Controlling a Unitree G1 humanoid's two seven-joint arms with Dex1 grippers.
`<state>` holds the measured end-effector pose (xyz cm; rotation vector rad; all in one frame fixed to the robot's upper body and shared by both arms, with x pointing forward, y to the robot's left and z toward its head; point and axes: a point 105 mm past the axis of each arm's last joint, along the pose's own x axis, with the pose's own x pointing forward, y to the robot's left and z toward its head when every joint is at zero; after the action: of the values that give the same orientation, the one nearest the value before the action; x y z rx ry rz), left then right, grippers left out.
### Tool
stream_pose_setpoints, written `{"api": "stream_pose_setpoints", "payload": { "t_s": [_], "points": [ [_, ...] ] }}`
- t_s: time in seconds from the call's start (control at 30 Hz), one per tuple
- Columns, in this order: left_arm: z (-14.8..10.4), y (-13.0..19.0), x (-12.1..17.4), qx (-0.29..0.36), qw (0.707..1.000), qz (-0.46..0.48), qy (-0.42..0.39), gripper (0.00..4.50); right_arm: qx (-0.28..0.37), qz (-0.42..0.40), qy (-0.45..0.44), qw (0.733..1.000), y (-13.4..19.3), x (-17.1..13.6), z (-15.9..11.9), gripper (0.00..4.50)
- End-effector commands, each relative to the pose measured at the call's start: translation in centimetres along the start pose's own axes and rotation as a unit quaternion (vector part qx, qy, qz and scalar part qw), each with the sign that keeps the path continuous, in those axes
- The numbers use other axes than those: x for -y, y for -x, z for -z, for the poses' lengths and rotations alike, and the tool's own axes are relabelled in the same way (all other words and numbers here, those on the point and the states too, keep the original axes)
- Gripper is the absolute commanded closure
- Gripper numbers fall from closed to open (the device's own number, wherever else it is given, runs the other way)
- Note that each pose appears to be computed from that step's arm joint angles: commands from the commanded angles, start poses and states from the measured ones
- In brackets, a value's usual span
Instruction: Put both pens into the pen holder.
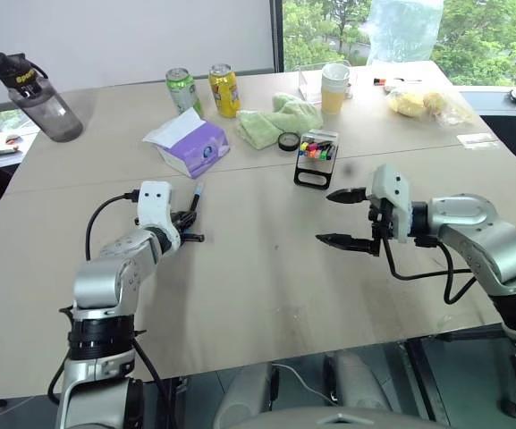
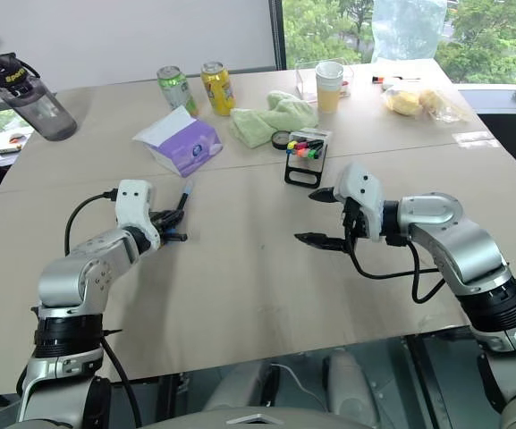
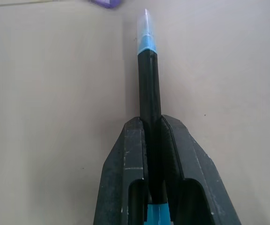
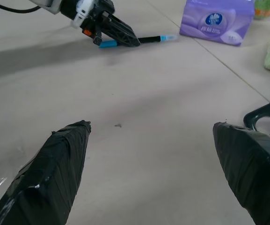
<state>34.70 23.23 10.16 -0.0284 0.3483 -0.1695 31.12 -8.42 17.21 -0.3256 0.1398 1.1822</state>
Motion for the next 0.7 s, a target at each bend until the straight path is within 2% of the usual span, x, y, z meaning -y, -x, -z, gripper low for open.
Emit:
{"api": "stream_pose_setpoints", "payload": {
  "t_s": [0.03,0.1,0.23,0.5,0.7],
  "points": [
    [-2.0,1.1,5.2,0.084,0.986,0.146,-0.006,4.47,0.047,0.033,-0.049,0.997,-0.5,1.0,-2.9,0.00],
    [-2.9,2.8,8.6,0.133,0.962,0.236,-0.014,4.47,0.071,0.035,-0.102,0.992,-1.2,1.0,-4.0,0.00],
    [-3.3,4.5,11.7,0.165,0.934,0.316,-0.012,4.47,0.093,0.057,-0.193,0.975,-1.8,1.9,-5.1,0.00],
    [-4.0,5.9,14.1,0.184,0.903,0.388,-0.019,4.47,0.115,0.014,-0.301,0.947,-2.4,1.0,-6.6,0.00],
    [-4.0,6.1,14.4,0.183,0.900,0.395,-0.023,4.47,0.115,-0.023,-0.339,0.933,-3.6,-0.6,-7.3,0.00]
  ]
}}
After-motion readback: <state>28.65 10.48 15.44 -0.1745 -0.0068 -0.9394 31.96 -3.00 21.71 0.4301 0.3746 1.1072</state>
